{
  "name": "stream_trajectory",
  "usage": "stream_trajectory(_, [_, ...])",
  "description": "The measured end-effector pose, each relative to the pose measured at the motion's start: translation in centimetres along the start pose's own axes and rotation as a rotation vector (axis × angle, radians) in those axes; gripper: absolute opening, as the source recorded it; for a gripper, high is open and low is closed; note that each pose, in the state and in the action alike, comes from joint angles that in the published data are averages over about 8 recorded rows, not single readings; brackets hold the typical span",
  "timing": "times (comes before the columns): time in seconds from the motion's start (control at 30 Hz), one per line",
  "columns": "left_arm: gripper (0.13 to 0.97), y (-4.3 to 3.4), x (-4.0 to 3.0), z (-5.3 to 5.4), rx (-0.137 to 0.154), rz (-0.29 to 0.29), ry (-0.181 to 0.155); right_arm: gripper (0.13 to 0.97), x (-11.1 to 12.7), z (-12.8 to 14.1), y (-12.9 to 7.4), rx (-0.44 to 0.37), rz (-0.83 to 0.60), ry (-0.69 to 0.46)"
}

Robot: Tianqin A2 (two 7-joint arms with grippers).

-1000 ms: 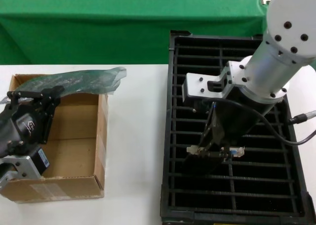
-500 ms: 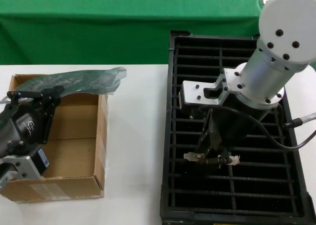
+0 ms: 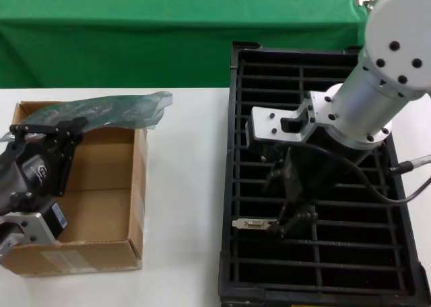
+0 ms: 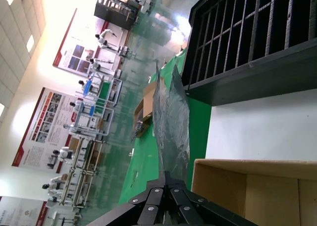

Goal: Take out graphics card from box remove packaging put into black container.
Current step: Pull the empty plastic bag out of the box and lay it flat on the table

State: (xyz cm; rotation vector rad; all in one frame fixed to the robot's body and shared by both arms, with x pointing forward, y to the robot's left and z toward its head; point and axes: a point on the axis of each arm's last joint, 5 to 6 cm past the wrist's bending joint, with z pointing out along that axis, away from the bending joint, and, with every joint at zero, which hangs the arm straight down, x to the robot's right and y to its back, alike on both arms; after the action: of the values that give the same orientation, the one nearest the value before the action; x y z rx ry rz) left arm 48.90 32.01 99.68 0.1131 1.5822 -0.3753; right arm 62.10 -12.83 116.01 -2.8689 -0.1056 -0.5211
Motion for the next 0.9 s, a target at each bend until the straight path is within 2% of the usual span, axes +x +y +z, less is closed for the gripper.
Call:
stream_trajectory(0.1, [0.139, 0.00, 0.00, 0.0, 0.000, 0.000, 0.000, 0.378, -0.3, -0.1, 0.3, 0.037, -0.002, 0.035])
stream_trajectory(0.3, [0.139, 0.00, 0.00, 0.0, 0.000, 0.000, 0.000, 0.507, -1.7, 0.1, 1.9, 0.184, 0.003, 0.170])
stream_trajectory(0.33, [0.139, 0.00, 0.00, 0.0, 0.000, 0.000, 0.000, 0.507, -1.9, 0.2, 2.2, 0.206, 0.006, 0.192])
stream_trajectory(0.43, [0.139, 0.00, 0.00, 0.0, 0.000, 0.000, 0.000, 0.585, -2.3, 0.3, 2.8, 0.250, 0.012, 0.238])
stream_trajectory(0.6, [0.139, 0.00, 0.00, 0.0, 0.000, 0.000, 0.000, 0.715, -2.5, 0.4, 3.0, 0.262, 0.014, 0.252])
stream_trajectory(0.9, [0.167, 0.01, 0.10, 0.0, 0.001, -0.011, -0.002, 0.864, -2.5, 0.6, 3.0, 0.279, 0.013, 0.252])
